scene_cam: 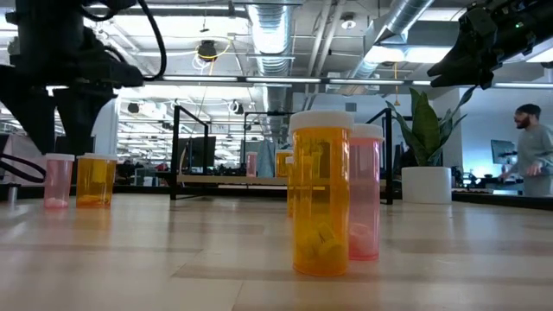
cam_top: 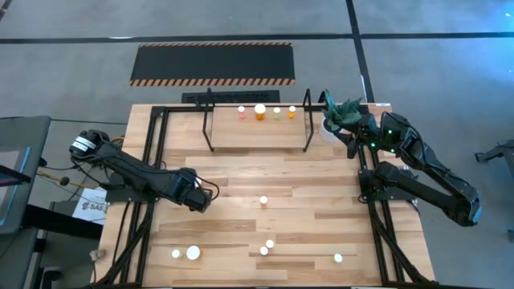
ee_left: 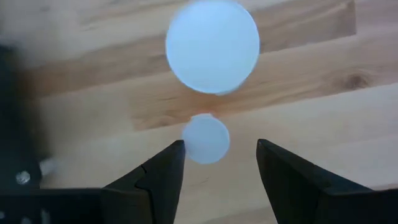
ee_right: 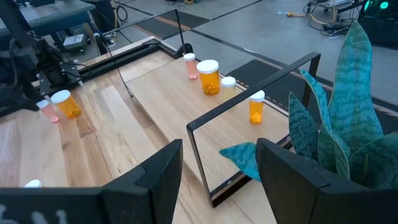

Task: Pick and place medicine bottles onto shelf by color
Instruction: Put the top pink pill bottle on the shelf aligned with the other pink pill bottle

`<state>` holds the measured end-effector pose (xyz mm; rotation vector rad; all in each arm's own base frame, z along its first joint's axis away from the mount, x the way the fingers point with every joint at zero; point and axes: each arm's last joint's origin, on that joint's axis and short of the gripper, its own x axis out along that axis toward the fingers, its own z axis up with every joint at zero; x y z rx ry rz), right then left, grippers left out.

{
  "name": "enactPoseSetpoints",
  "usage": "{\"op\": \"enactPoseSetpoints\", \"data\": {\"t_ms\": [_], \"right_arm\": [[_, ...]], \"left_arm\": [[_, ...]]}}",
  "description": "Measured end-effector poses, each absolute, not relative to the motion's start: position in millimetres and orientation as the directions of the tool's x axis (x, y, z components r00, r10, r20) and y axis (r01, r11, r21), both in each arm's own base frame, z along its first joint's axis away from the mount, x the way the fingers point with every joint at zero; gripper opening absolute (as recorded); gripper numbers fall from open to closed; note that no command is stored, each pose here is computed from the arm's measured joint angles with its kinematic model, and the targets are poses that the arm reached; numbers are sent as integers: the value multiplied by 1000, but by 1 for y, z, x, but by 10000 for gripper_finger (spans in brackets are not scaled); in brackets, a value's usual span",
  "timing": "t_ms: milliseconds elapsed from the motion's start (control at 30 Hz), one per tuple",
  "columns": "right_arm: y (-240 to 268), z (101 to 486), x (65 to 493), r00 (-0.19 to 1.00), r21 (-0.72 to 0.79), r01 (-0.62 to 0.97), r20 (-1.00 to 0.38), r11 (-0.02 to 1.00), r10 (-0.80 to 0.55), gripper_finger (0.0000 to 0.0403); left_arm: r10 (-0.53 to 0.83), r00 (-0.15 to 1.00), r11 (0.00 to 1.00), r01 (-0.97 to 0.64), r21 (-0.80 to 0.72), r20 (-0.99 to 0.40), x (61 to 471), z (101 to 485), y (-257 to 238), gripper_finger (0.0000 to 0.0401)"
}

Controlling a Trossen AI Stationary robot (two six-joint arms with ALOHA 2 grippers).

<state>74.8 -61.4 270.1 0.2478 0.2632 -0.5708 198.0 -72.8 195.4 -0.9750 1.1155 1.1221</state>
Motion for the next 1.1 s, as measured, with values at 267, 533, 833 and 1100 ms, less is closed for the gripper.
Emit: {"op": "enactPoseSetpoints", "data": {"t_ms": [267,533,833,1100], "right_arm": [[-61,270,75,810,157,560,-312,814,-497,226],[-61,270,75,809,157,560,-314,813,-496,226],[-61,270,75,810,157,560,-313,814,-496,226],[-61,270,75,810,157,560,-313,814,-496,226]], "left_arm": [[192,51,185,-983,-15,-980,193,187,-71,192],[206,60,209,-978,-16,-977,194,186,-70,192],[228,73,233,-972,-18,-971,198,186,-62,192],[223,93,248,-968,-36,-970,203,186,-55,192]]}}
